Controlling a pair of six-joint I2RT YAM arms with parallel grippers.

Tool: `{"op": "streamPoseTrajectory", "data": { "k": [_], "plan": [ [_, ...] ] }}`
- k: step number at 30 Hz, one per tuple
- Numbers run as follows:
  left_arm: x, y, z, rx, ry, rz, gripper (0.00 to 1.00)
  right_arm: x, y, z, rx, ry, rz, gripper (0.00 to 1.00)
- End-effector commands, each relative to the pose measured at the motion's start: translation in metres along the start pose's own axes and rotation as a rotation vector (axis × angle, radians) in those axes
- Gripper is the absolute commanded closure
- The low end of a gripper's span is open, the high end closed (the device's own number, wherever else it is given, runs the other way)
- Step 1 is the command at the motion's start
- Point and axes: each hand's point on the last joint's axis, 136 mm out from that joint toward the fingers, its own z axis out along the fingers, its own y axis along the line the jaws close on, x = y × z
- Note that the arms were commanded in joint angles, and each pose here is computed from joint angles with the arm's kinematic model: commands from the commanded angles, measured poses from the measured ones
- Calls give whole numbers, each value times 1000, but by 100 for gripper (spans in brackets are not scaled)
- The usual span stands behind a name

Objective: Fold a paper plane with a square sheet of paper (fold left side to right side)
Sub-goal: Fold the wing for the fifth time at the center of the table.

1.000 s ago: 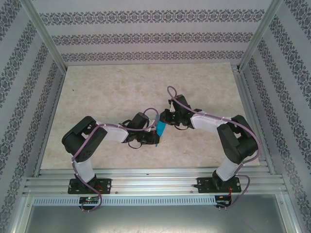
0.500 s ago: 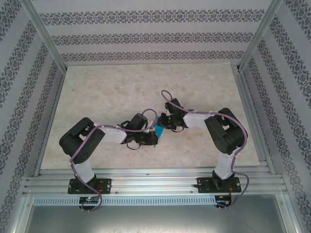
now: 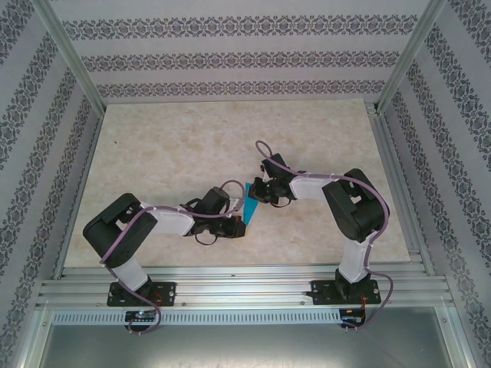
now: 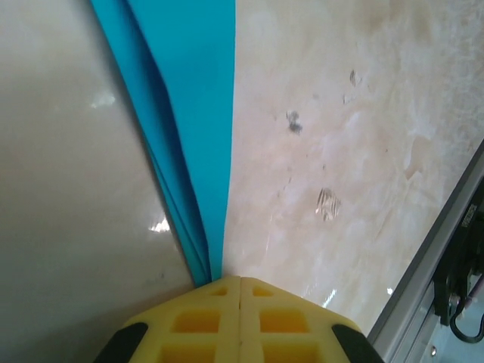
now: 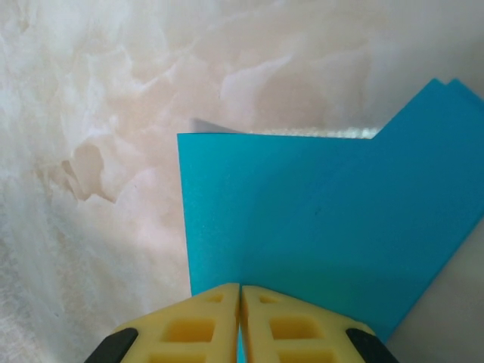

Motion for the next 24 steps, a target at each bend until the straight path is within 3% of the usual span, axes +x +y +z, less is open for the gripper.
{"op": "streamPoseTrajectory", "data": {
  "k": [1, 5, 14, 18, 24],
  "plan": [
    [89, 48, -5, -164, 272, -167, 94, -7, -42, 12, 135, -32, 30, 89],
    [74, 34, -10, -134, 229, -155, 94, -11, -30, 10, 84, -43, 17, 89],
    [-26, -30, -54, 8, 10, -66, 94, -16, -18, 2, 64, -61, 0, 88],
    [-47, -44, -44, 51, 10, -34, 94, -12, -16, 3, 51, -59, 7, 88],
    [-63, -28, -15, 18, 18, -40, 95, -10, -12, 4, 35, -58, 11, 88]
  ]
}}
